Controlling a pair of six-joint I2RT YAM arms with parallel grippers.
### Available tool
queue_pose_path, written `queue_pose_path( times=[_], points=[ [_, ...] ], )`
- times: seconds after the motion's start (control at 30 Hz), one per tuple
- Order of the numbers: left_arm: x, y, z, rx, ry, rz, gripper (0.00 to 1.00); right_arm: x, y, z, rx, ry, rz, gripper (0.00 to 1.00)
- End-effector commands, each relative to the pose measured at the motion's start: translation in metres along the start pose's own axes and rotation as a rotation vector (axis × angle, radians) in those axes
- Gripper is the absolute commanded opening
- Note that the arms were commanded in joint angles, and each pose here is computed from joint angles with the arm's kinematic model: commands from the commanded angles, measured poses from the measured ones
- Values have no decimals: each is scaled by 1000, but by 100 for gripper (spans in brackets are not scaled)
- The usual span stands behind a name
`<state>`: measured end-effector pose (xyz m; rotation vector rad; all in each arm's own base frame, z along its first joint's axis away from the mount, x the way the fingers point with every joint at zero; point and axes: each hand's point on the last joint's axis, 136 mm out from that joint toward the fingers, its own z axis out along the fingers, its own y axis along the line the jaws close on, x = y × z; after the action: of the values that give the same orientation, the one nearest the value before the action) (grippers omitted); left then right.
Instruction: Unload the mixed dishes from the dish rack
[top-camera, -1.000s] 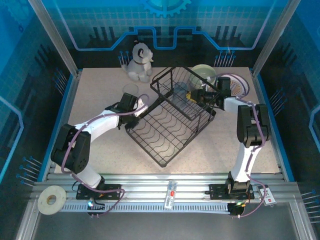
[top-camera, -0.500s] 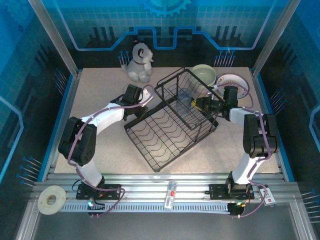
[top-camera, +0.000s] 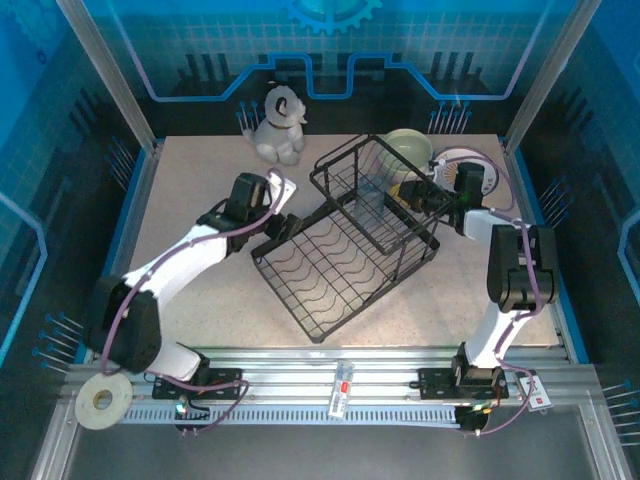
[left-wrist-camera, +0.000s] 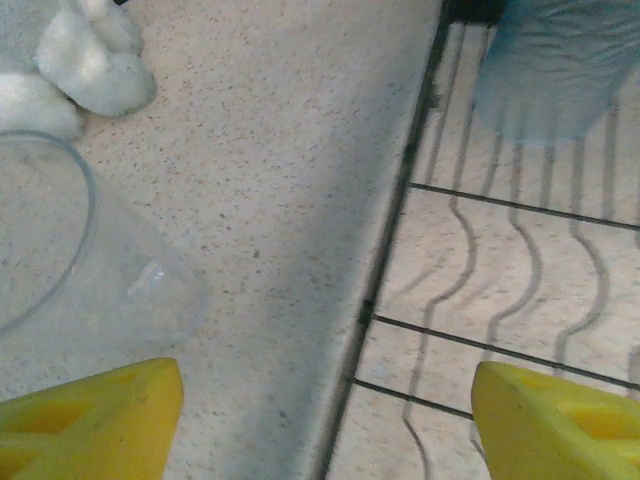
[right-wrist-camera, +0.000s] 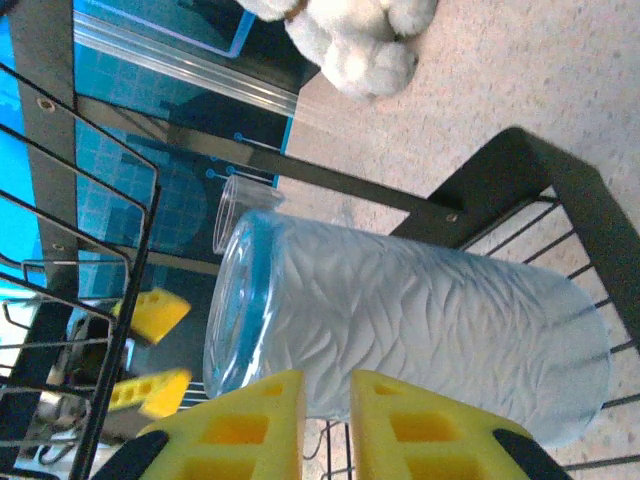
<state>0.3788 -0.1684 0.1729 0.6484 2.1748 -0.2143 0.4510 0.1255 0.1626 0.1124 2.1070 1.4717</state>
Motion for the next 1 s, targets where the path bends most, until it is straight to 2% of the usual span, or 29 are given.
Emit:
queue_pose_path(
  times=[0.0,0.03,0.1,0.27,0.37,0.5,0.67,0.97],
  points=[
    [2,-29,-17,120,-77,-108,85,-32,13,-2,-31,-55,-78,21],
    [6,-34,-20,137,-85,-129,87,-34,12,-1,-37,-55,-72,22],
    [13,-45,-22,173,-100,-171,99,-35,11,0,-47,-58,-66,22],
    [28,-75,-12,242,-73,-212,99,-30,7,-1,-44,-49,-58,23],
    [25,-87,-5,282,-90,-252,99,-30,3,0,-44,-44,-61,25],
    [22,-96,7,332,-90,-308,99,-41,-6,0,-44,-72,-61,28],
    [24,-108,20,387,-60,-313,99,-54,-15,4,-69,-92,-56,31],
    [25,-117,41,416,-70,-379,99,-39,-15,28,-115,11,-80,31]
  ],
)
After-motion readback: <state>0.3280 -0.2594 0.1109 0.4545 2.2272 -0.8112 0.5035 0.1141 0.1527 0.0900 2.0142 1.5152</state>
